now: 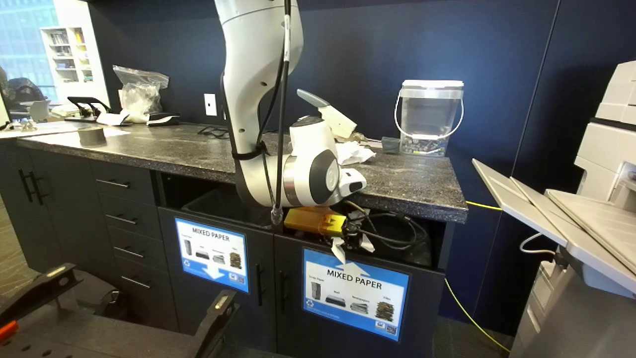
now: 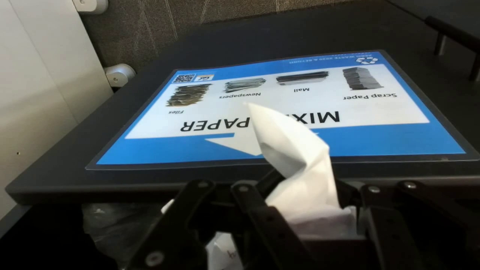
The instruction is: Put the tissues inside the rubbish.
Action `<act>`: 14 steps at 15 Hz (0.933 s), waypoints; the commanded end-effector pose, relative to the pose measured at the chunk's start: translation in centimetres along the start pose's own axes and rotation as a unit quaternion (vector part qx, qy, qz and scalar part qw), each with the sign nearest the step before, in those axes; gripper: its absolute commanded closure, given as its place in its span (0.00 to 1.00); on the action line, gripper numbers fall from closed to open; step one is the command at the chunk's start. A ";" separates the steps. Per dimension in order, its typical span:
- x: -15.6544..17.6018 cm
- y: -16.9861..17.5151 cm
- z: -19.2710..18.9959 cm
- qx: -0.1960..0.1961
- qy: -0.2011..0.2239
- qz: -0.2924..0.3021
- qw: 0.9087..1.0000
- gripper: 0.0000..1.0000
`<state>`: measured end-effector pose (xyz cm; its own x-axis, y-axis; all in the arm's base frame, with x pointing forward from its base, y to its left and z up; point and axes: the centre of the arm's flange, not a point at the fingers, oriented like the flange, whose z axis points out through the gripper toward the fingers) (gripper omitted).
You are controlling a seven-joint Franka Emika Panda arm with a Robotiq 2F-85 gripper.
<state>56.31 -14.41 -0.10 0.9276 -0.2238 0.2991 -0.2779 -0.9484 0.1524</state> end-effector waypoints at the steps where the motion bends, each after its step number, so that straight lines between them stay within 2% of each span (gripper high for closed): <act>1: -3.0 -0.5 -0.4 0.053 0.004 0.012 0.999 0.60; 6: -3.7 -0.6 -0.9 0.054 -0.017 0.015 0.998 0.19; 8: -3.2 -0.3 -1.5 0.043 0.008 0.013 0.999 0.05; 9: -2.9 -0.2 -1.8 0.039 0.019 0.012 0.999 0.01; 12: -2.4 -0.5 -2.6 0.039 0.053 0.005 0.998 0.00; 14: -2.4 -0.7 -2.4 0.040 0.055 0.007 0.998 0.00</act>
<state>55.94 -14.41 -0.70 0.9317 -0.2253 0.2847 -0.2769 -0.9482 0.1558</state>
